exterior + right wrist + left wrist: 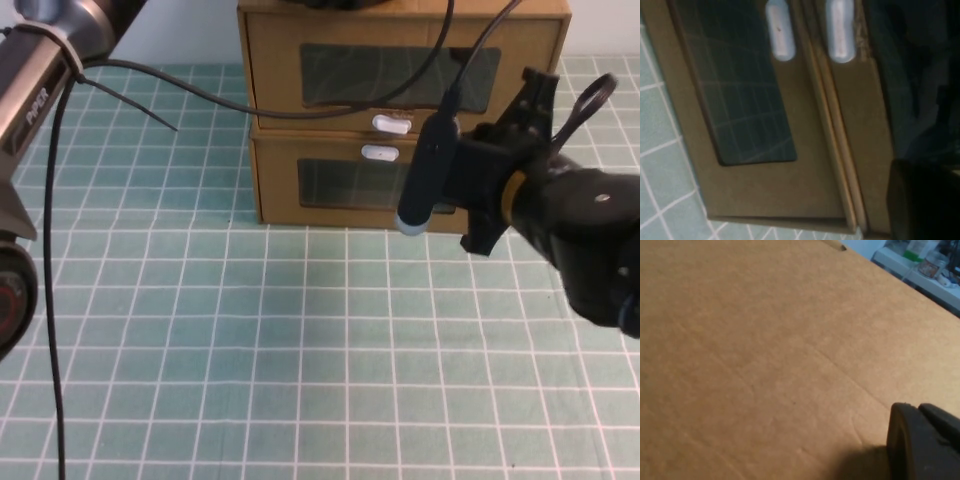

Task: Open the shoe box
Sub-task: 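Pull the top drawer of the cardboard box fully open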

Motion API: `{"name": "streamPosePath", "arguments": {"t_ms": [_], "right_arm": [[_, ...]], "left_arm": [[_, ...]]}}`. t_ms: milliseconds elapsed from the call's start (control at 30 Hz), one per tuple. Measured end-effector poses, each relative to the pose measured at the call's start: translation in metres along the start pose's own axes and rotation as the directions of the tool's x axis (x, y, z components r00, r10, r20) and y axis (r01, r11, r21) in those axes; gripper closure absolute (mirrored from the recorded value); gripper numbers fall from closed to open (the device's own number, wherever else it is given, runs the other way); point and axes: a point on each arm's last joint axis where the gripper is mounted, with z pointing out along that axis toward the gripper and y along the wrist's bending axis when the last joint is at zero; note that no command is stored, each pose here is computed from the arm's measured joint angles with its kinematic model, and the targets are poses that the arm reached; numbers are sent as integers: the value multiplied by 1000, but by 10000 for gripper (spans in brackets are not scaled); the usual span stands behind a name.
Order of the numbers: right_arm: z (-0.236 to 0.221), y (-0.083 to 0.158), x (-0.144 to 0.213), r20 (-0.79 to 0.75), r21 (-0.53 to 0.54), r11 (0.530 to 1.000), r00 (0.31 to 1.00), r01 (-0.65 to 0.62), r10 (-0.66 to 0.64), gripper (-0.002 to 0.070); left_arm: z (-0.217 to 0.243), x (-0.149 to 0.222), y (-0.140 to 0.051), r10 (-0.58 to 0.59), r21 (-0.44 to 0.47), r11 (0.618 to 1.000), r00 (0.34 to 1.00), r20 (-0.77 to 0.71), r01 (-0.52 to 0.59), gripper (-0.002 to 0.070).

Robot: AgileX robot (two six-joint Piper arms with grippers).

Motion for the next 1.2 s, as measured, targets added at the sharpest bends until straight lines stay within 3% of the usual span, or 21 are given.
{"name": "streamPosePath", "arguments": {"t_ms": [233, 433, 533, 800, 1033, 1200], "right_arm": [[22, 10, -5, -29, -11, 999, 998, -48, 48, 634], [23, 1, -21, 62, -38, 992, 991, -120, 123, 429], [26, 6, -24, 82, -66, 991, 989, -118, 123, 379], [35, 4, -31, 89, -62, 991, 988, -122, 128, 358], [39, 7, -31, 95, -51, 996, 994, 67, -62, 357], [45, 14, -27, 26, -27, 991, 991, 132, -131, 357]], "left_arm": [[3, 5, -4, -44, 77, 996, 998, -39, 47, 680], [2, 5, -5, -45, 84, 995, 998, -42, 49, 680], [2, 5, -5, -48, 84, 995, 998, -43, 51, 680], [2, 5, -5, -74, 83, 994, 996, -45, 77, 680], [2, 5, -5, -78, 84, 993, 996, -46, 82, 680], [2, 5, -5, -76, 81, 993, 996, -47, 80, 680]]}}
